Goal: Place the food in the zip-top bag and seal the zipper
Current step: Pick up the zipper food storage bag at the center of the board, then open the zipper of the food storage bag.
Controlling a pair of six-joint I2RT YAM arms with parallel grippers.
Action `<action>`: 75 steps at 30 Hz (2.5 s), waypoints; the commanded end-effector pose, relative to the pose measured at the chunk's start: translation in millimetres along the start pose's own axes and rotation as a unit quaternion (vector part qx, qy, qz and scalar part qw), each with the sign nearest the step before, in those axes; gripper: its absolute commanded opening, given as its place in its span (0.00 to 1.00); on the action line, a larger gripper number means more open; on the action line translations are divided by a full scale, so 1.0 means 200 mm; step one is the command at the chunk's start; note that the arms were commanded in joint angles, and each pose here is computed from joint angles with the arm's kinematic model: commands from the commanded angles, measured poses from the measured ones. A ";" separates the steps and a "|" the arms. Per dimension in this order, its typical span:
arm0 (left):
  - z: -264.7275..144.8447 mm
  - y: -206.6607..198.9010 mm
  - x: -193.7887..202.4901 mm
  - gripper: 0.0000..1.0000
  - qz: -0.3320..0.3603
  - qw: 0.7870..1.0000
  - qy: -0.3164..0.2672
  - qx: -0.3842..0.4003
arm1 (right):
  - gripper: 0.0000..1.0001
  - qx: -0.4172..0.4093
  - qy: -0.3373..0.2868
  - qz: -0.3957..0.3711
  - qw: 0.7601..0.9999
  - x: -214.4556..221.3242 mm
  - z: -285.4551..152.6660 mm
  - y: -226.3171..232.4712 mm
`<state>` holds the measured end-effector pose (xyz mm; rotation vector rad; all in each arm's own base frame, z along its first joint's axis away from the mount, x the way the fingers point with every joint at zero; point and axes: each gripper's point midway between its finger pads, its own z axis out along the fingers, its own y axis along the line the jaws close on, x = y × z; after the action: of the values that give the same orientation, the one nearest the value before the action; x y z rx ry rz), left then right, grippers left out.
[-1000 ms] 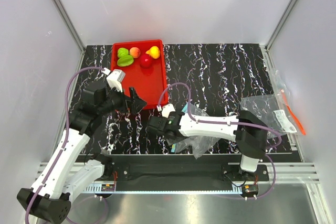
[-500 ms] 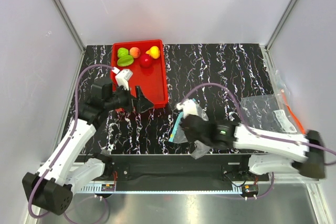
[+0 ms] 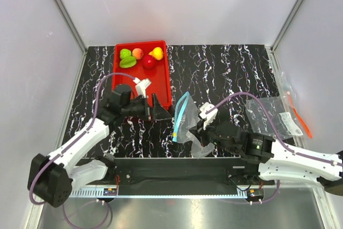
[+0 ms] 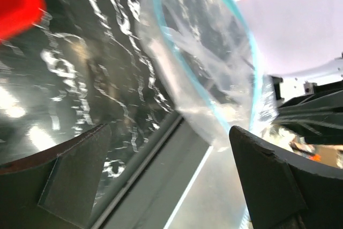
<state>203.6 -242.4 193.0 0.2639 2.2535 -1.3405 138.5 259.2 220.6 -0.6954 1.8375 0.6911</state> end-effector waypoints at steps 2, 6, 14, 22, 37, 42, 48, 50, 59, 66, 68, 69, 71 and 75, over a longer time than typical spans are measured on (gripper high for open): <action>0.08 -0.11 -0.05 0.99 -0.009 0.999 -0.019 0.033 | 0.00 -0.025 -0.007 -0.026 0.999 -0.05 0.05 0.06; 0.14 -0.06 -0.04 0.99 -0.060 0.998 -0.016 0.029 | 0.00 -0.033 -0.005 -0.030 0.999 -0.05 0.09 0.09; 0.18 0.05 -0.01 0.91 -0.108 0.993 -0.037 0.031 | 0.00 -0.030 -0.016 -0.030 0.999 -0.06 0.09 0.08; 0.21 0.11 -0.01 0.81 -0.117 0.992 -0.045 0.025 | 0.00 -0.042 -0.014 -0.030 0.999 -0.04 0.07 0.09; 0.25 0.03 -0.03 0.00 -0.066 0.995 -0.066 0.021 | 0.32 -0.033 0.031 -0.043 0.998 0.01 0.13 0.11; 0.17 0.03 -0.05 0.00 -0.004 0.993 -0.116 -0.032 | 0.87 0.089 0.079 -0.002 0.993 -0.01 0.12 -0.05; 0.10 -0.05 -0.06 0.00 0.044 0.985 -0.156 -0.055 | 0.83 0.131 0.095 0.085 0.983 -0.19 0.13 0.01; 0.10 -0.11 -0.05 0.00 0.054 0.985 -0.159 -0.049 | 0.77 0.137 0.088 0.120 0.979 -0.26 0.14 0.05; -0.01 -0.18 -0.11 0.00 0.059 0.969 -0.225 -0.084 | 0.56 0.186 0.095 0.187 0.960 -0.28 0.25 0.07; -0.07 -0.22 -0.16 0.00 0.063 0.959 -0.260 -0.097 | 0.66 0.210 0.108 0.192 0.953 -0.23 0.32 0.09; -0.06 -0.24 -0.15 0.00 0.063 0.960 -0.259 -0.089 | 0.66 0.227 0.105 0.188 0.950 -0.22 0.32 0.06; -0.07 -0.25 -0.16 0.00 0.061 0.958 -0.268 -0.081 | 0.64 0.234 0.106 0.187 0.948 -0.21 0.31 0.05; -0.07 -0.25 -0.15 0.00 0.059 0.957 -0.273 -0.078 | 0.59 0.254 0.110 0.182 0.944 -0.19 0.29 0.01; -0.10 -0.22 -0.16 0.00 0.057 0.952 -0.286 -0.094 | 0.53 0.257 0.114 0.188 0.941 -0.17 0.26 0.00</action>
<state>196.3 -251.7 229.8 0.0060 1.9149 -0.9828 177.2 309.8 220.1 -0.1567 2.3144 0.3462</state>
